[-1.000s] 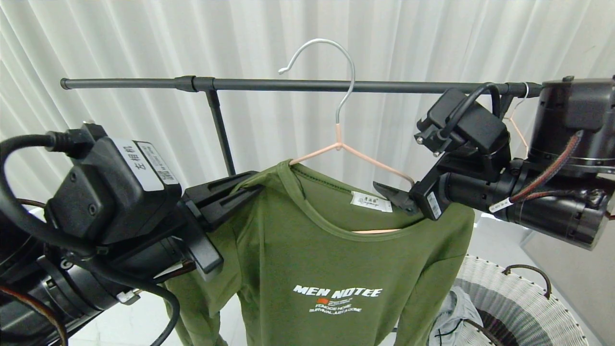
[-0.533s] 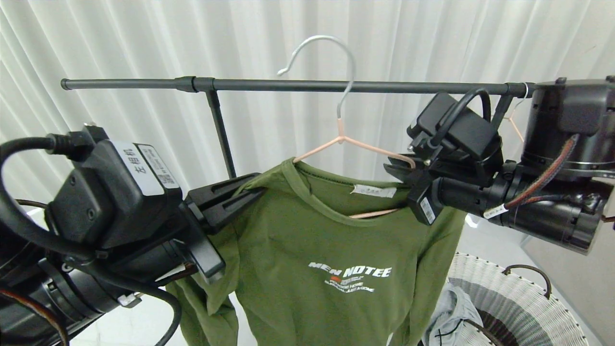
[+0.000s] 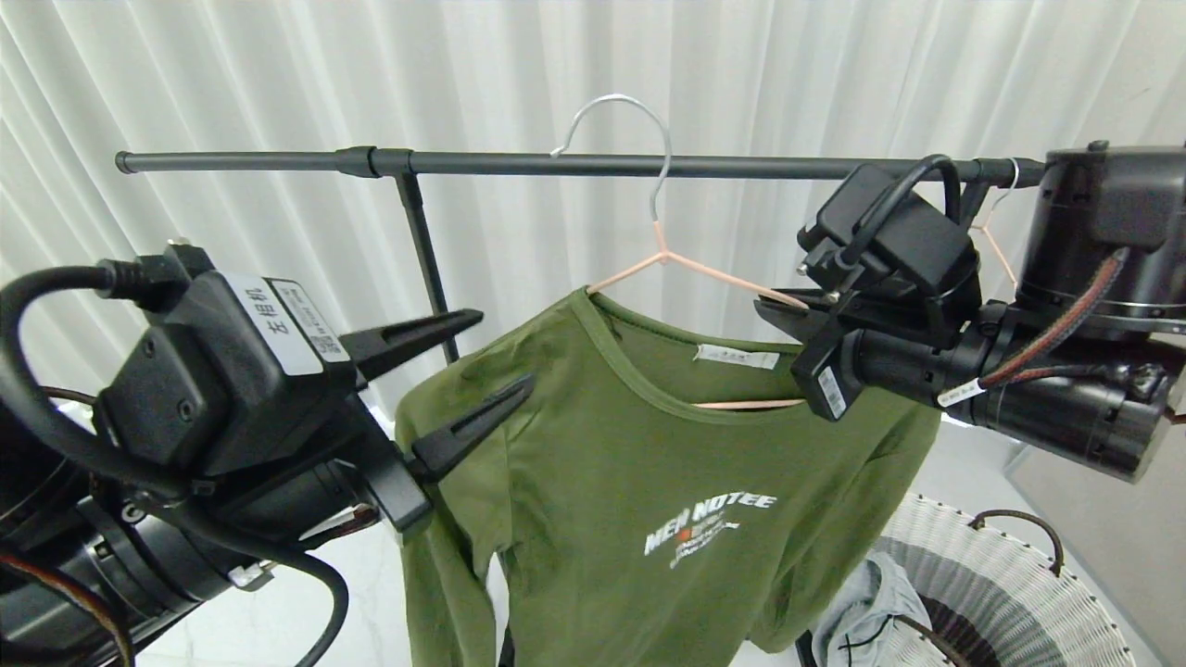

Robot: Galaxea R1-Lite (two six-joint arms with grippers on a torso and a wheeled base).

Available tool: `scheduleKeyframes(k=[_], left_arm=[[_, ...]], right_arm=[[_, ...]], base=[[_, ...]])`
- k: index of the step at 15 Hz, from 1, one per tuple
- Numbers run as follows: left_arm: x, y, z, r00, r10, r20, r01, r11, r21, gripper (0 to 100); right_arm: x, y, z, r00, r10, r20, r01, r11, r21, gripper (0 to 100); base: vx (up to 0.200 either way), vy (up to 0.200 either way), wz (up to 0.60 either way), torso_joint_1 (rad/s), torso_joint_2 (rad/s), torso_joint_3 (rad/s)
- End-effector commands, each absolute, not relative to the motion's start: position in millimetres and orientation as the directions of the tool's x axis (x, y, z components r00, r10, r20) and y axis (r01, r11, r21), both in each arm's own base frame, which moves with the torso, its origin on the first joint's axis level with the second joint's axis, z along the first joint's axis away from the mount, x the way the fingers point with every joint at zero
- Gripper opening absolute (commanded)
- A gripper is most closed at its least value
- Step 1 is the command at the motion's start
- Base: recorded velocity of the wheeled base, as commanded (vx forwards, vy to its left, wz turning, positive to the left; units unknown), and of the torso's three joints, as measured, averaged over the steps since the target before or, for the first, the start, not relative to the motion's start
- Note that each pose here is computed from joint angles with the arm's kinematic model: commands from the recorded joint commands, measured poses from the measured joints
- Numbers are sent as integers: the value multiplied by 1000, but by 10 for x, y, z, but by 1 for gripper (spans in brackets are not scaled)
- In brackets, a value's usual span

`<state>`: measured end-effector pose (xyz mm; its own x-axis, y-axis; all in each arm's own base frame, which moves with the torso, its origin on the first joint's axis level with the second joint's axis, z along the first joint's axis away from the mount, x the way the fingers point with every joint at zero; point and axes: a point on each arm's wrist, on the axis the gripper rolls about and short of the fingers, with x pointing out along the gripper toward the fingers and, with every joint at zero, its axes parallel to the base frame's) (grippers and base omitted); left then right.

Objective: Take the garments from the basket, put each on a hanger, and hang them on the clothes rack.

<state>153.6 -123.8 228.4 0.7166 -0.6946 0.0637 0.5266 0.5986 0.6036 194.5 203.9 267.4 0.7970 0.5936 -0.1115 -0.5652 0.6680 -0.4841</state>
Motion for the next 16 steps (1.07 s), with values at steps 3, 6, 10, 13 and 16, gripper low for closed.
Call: scheduleKeyframes(k=[3,6,10,13,16], left_arm=[[1535,-1233,2279,715,-696,62,529,598,602,100],[1556,-1169,2217,739,-672,41,522,611,595,100],[1665,-759,1832,862,-498,-99,467,701,539,100],[1830,-764,1640,864,-464,-195,502,767,399,100],[2121,-862,1572,859,-452,-240,510,800,317,100]], right_arm=[[1945,2008,2763,804,590,-80,-549,683,-482,0],[1930,1980,2788,807,586,-71,-543,689,-480,0],[1876,1881,2892,814,580,-33,-515,693,-505,0],[1778,1794,2979,807,591,0,-511,698,-502,0],[1677,1788,3041,788,615,26,-524,692,-497,0]], base=[[0,0,0,0,0,0],[0,0,0,0,0,0],[0,0,0,0,0,0],[0,0,0,0,0,0],[0,0,0,0,0,0]])
